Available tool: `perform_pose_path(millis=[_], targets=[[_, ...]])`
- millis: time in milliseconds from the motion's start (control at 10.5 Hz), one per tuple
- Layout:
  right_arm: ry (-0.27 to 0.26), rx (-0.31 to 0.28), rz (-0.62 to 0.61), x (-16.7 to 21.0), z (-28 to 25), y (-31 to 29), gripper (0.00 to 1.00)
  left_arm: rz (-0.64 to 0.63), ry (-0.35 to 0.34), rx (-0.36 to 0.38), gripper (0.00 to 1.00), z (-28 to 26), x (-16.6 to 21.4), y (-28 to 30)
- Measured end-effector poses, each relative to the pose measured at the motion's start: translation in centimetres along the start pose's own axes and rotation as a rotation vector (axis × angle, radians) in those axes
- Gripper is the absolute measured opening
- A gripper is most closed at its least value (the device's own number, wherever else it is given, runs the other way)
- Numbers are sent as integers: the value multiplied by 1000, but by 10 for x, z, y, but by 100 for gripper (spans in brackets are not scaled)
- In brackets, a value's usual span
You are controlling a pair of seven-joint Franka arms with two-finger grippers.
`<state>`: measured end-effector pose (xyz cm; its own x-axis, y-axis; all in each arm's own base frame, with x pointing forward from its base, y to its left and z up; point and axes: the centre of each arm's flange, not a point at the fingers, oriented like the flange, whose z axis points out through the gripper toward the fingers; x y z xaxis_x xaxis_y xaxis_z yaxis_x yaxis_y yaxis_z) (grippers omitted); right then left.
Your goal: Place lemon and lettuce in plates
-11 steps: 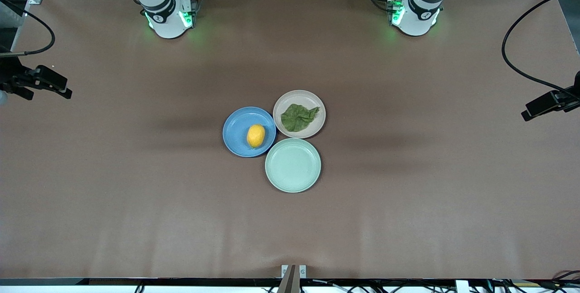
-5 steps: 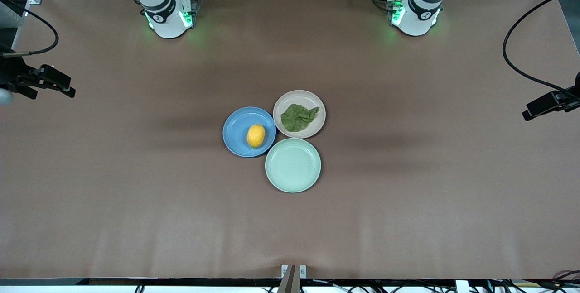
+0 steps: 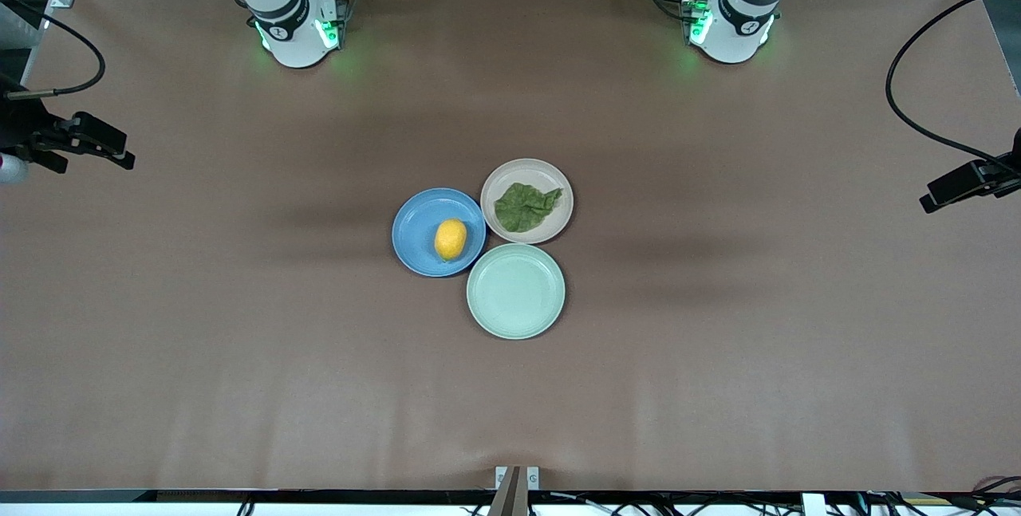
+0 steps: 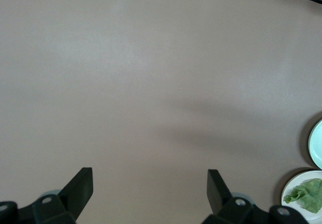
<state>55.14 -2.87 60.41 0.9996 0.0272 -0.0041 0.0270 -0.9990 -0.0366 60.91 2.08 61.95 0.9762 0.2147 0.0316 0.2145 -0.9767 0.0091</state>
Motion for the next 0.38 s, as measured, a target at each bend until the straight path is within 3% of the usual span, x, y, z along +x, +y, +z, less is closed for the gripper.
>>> perform_pose_path(millis=[380], targets=[[4, 6, -1, -1, -2, -1, 100, -1, -2, 1, 100, 1, 0, 0]])
